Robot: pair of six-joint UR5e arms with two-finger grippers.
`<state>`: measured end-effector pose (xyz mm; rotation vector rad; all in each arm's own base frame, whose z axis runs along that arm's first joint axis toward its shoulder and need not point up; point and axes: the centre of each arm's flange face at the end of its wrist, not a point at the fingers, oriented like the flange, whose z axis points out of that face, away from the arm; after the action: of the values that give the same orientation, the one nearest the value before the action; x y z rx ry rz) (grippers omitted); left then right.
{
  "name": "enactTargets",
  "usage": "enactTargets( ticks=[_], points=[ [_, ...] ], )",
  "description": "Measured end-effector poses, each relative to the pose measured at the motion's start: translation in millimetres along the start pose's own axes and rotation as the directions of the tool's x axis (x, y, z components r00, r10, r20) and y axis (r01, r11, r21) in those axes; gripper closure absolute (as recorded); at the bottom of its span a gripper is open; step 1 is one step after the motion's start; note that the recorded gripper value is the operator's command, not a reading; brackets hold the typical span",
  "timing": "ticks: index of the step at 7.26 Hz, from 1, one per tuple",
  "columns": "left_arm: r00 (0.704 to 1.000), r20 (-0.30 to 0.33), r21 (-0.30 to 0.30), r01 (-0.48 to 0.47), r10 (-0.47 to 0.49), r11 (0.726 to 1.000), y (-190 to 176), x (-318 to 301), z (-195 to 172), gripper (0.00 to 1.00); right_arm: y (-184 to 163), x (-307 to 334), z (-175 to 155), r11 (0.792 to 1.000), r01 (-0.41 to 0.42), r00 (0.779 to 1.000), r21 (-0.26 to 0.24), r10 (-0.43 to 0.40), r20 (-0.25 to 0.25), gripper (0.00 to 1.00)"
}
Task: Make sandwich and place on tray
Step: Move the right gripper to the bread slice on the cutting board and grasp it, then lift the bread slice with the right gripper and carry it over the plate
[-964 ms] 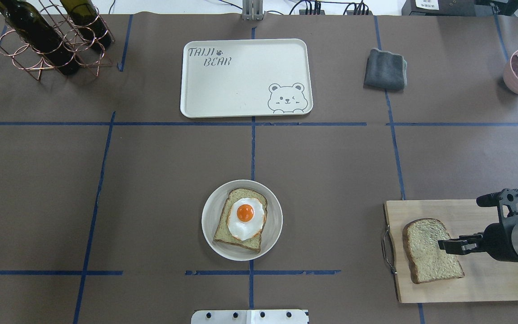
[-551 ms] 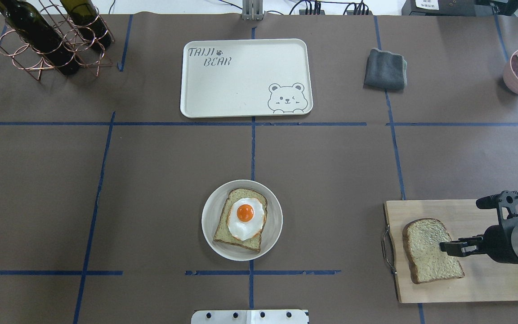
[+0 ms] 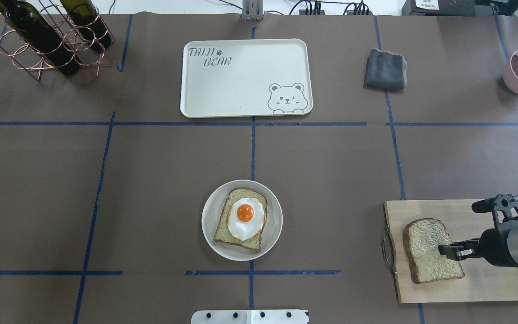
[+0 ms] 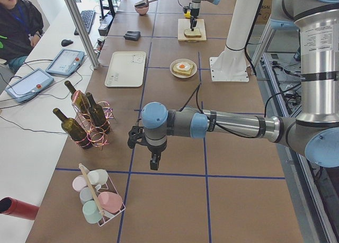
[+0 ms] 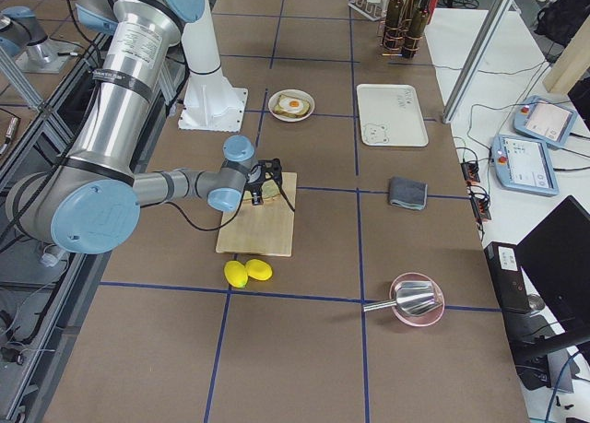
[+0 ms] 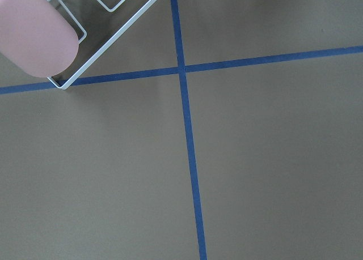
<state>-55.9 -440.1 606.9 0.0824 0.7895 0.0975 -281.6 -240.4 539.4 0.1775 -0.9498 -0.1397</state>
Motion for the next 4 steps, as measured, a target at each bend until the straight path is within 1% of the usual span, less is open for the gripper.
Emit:
enactTargets(
  ticks=[4],
  points=[
    [1.000,0.000,0.000,0.000,0.000,1.000,0.0,0.0,0.0,0.00,-1.1,-3.3,-5.0,1.000,0.002,1.000,0.004,-0.002,0.009,1.00]
  ],
)
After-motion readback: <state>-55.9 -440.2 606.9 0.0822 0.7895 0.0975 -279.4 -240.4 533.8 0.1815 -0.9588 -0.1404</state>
